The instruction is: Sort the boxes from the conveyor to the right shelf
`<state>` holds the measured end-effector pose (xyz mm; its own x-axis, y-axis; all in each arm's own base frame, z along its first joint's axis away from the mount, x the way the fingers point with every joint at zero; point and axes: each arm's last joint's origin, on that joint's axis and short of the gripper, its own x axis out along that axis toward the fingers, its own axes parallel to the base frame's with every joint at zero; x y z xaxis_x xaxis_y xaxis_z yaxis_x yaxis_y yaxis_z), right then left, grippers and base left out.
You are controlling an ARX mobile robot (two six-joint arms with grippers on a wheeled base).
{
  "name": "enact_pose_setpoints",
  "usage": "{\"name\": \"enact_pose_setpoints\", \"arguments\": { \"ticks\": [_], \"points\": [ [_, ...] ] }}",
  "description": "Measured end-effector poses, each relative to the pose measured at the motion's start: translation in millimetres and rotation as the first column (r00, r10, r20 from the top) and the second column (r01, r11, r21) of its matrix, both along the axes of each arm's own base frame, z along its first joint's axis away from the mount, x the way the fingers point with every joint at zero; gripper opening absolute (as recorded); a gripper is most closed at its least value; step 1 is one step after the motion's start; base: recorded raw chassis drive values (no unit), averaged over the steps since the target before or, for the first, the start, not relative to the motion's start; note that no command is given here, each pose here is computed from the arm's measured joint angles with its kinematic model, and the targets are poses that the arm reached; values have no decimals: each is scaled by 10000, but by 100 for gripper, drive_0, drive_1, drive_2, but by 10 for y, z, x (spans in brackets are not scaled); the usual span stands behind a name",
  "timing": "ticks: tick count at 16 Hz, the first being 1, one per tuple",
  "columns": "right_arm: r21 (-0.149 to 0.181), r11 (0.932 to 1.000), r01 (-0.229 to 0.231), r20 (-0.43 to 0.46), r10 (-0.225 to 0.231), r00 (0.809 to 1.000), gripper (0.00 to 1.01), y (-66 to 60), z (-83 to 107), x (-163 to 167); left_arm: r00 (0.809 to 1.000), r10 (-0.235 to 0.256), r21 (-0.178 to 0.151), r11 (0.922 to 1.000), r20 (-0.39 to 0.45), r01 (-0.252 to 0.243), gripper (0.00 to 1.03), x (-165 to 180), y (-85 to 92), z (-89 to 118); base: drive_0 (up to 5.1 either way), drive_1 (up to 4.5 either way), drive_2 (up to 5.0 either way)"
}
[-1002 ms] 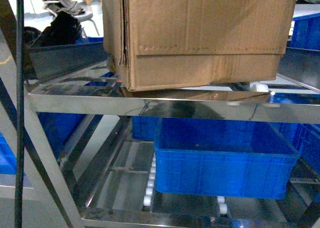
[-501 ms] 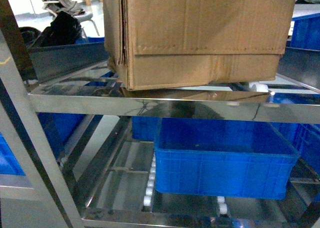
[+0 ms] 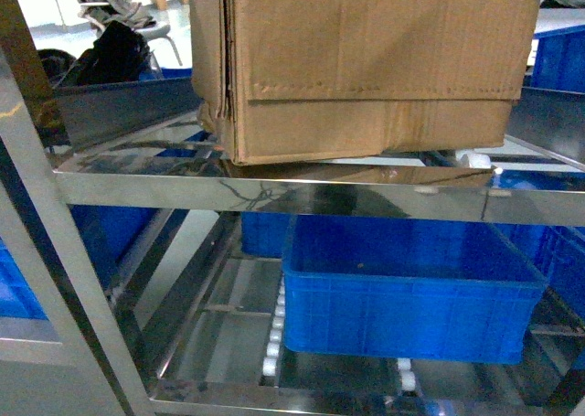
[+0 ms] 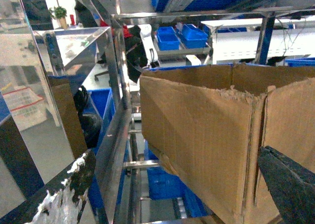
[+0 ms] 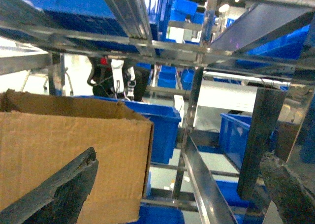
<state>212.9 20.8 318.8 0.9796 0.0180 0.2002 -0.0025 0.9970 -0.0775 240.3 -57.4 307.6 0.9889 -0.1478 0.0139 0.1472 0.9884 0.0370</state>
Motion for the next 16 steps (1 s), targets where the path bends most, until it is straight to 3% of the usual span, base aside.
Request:
{"name": "enact_pose_setpoints", "arguments": {
  "ticks": [2, 3, 4, 5, 8, 9, 10, 13, 14, 16],
  "points": [
    [-64, 10000, 9, 130, -8, 9999, 98, -2, 21, -32, 10000, -99, -1, 10000, 8, 99, 98, 11, -19, -3, 0, 0, 0],
    [-4, 10000, 57, -976, -57, 9952, 92, -4, -28, -28, 9982, 604, -136, 9981, 9, -604, 89, -18, -6, -28, 0, 0, 0],
    [297, 9995, 116, -1759, -62, 9844, 77, -34, -168, -124, 9914, 1306, -224, 9912, 43, -1304, 74, -148, 112, -184, 0, 0, 0],
    [448, 9988, 179, -1827, -95, 9831, 64, -67, -341, -231, 9873, 1590, -318, 9868, -46, -1591, 62, -263, 212, -351, 0, 0, 0],
    [575, 9982, 180, -2067, -57, 9784, 26, -200, -757, -422, 9898, 1413, -279, 9895, -195, -1418, 23, -514, 335, -711, 0, 0, 0],
    [600, 9976, 348, -2015, -220, 9792, 13, -223, -843, -484, 9883, 1511, -283, 9880, -196, -1516, 11, -590, 381, -797, 0, 0, 0],
    [604, 9980, 206, -1992, -81, 9799, 2, -212, -929, -547, 9878, 1545, -294, 9875, -213, -1551, 2, -666, 416, -884, 0, 0, 0],
    [610, 9980, 183, -2063, -54, 9785, 2, -209, -1139, -682, 9910, 1318, -316, 9907, -235, -1325, 2, -836, 511, -1061, 0, 0, 0],
    [611, 9980, 181, -2026, -54, 9792, 2, -209, -1182, -721, 9877, 1544, -333, 9873, -230, -1551, 2, -884, 574, -1104, 0, 0, 0],
    [611, 9980, 178, -2037, -50, 9790, 2, -209, -1266, -791, 9892, 1446, -332, 9888, -242, -1454, 2, -973, 570, -1182, 0, 0, 0]
  ]
}}
